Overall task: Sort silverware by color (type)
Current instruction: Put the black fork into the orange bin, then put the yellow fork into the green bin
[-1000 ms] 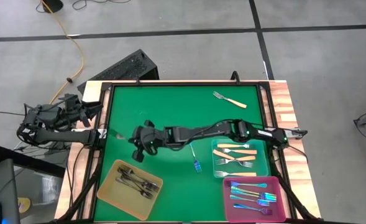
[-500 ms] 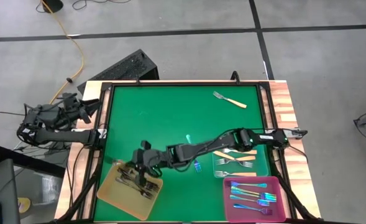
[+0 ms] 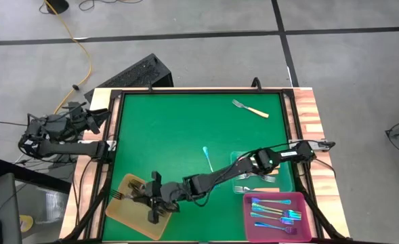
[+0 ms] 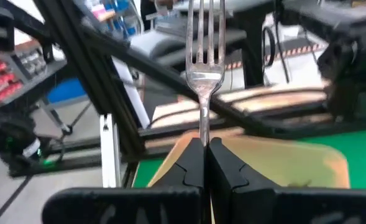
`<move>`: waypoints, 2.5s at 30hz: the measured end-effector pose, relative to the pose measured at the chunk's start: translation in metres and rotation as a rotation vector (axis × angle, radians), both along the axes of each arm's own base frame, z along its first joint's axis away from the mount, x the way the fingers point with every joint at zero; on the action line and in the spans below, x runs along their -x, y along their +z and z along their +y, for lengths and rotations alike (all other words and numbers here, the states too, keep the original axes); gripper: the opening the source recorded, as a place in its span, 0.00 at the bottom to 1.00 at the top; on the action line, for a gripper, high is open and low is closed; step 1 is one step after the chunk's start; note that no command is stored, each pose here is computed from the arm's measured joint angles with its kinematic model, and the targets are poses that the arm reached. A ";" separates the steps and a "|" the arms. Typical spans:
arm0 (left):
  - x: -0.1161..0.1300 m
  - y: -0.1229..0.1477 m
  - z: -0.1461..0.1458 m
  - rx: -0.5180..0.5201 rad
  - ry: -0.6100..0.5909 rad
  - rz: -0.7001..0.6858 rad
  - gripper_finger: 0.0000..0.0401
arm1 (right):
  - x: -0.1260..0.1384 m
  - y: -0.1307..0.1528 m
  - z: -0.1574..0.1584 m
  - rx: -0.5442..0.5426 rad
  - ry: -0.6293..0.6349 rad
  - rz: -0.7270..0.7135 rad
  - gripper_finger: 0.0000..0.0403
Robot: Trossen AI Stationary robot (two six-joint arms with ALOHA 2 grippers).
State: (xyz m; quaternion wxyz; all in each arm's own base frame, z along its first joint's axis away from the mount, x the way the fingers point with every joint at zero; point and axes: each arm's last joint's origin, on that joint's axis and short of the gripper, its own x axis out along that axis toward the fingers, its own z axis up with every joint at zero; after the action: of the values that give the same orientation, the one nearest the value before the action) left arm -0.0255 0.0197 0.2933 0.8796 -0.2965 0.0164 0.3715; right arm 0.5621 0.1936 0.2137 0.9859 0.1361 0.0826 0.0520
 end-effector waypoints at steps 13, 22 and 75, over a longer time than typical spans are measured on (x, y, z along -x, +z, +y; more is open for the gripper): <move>0.000 0.000 0.000 0.029 0.010 -0.027 0.39 | 0.000 -0.041 0.009 -0.037 -0.041 0.155 0.07; 0.000 0.000 0.000 0.030 0.009 -0.027 0.39 | 0.002 -0.057 0.005 -0.001 -0.052 0.260 0.09; -0.001 0.000 -0.001 0.032 -0.017 -0.022 0.39 | 0.069 0.117 -0.094 0.160 -0.224 0.469 0.36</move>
State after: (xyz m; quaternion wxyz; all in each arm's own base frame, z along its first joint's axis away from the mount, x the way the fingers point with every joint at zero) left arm -0.0250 0.0192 0.2933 0.8781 -0.3143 0.0152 0.3604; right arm 0.4932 0.0995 0.3308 0.9471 0.0743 0.2968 -0.0968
